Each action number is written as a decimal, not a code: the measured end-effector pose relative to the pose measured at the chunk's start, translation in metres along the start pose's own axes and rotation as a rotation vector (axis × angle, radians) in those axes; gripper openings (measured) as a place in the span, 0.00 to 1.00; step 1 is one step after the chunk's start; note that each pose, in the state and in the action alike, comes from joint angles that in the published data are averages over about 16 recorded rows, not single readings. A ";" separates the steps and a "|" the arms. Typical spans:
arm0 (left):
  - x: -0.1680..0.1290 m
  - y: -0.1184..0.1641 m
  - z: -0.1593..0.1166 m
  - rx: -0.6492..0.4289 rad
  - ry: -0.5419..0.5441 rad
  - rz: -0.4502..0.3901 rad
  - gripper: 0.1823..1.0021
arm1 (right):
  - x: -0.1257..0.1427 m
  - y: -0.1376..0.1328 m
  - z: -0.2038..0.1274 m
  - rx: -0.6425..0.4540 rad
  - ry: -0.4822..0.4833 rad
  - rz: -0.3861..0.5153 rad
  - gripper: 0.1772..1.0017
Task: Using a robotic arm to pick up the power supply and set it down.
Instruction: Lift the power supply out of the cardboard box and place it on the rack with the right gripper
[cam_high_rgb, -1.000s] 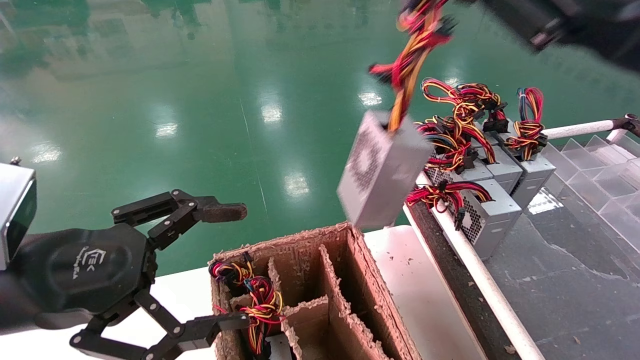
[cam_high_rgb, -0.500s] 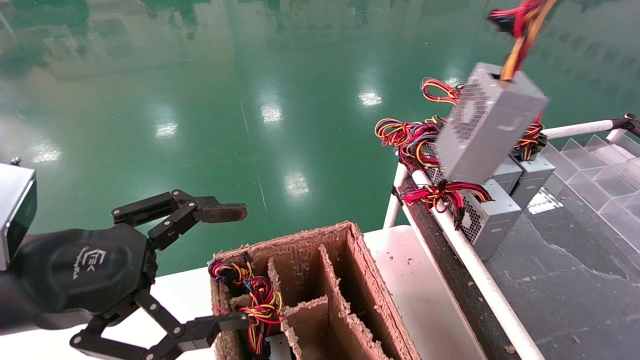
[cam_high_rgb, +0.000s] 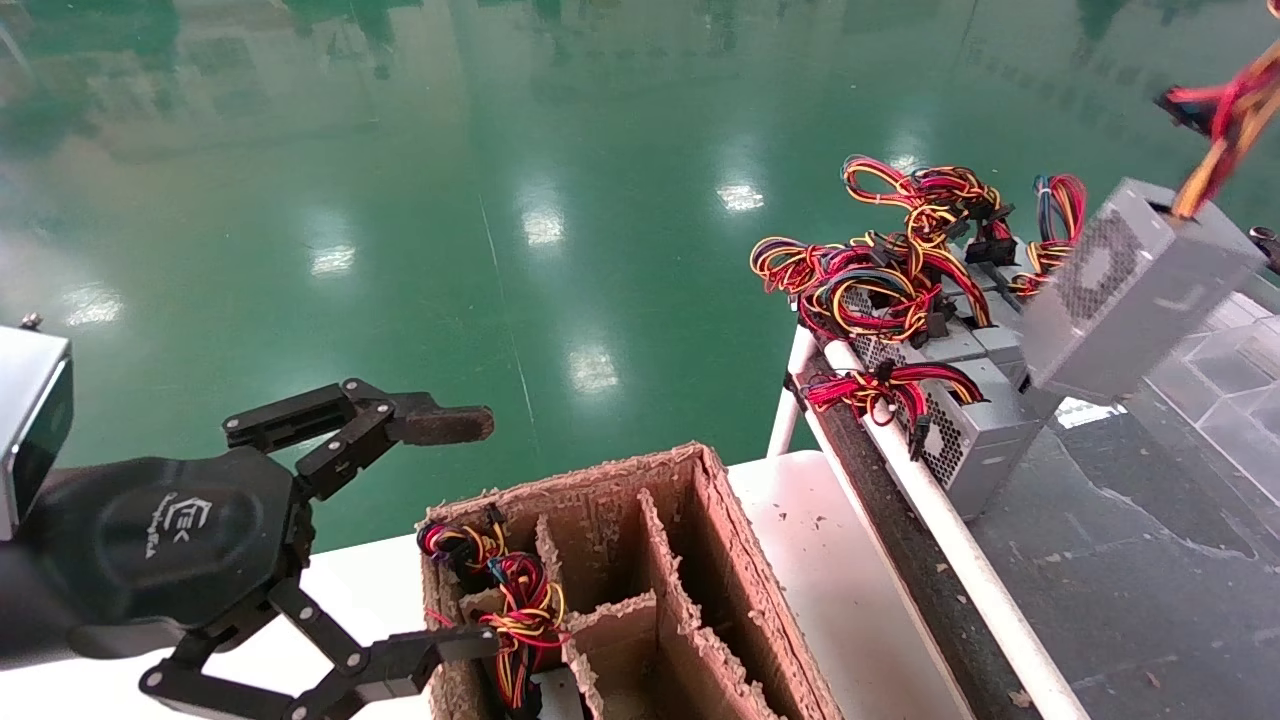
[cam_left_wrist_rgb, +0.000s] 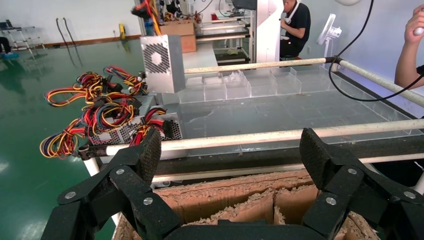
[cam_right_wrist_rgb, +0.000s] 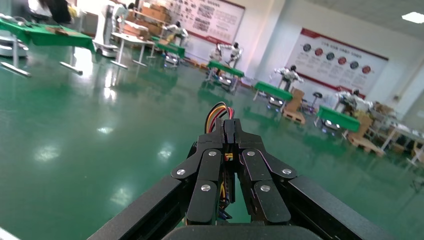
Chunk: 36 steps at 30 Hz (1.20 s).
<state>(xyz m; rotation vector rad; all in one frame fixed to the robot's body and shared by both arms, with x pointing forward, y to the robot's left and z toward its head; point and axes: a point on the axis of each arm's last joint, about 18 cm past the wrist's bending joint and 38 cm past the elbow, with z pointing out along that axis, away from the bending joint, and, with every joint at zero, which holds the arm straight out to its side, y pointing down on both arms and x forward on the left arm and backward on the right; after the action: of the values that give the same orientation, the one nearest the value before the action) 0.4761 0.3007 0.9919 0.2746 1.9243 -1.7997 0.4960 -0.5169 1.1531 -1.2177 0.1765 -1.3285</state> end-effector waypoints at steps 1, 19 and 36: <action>0.000 0.000 0.000 0.000 0.000 0.000 1.00 | 0.001 0.003 -0.004 -0.007 0.005 0.002 0.05; 0.000 0.000 0.000 0.000 0.000 0.000 1.00 | -0.009 0.061 -0.020 -0.108 -0.019 0.071 0.05; 0.000 0.000 0.000 0.000 0.000 0.000 1.00 | -0.029 0.100 0.022 -0.173 -0.077 0.121 0.05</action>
<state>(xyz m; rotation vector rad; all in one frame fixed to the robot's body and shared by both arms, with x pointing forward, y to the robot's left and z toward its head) 0.4761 0.3007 0.9919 0.2746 1.9243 -1.7997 0.5657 -0.5041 1.0734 -1.3802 0.3100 -1.1780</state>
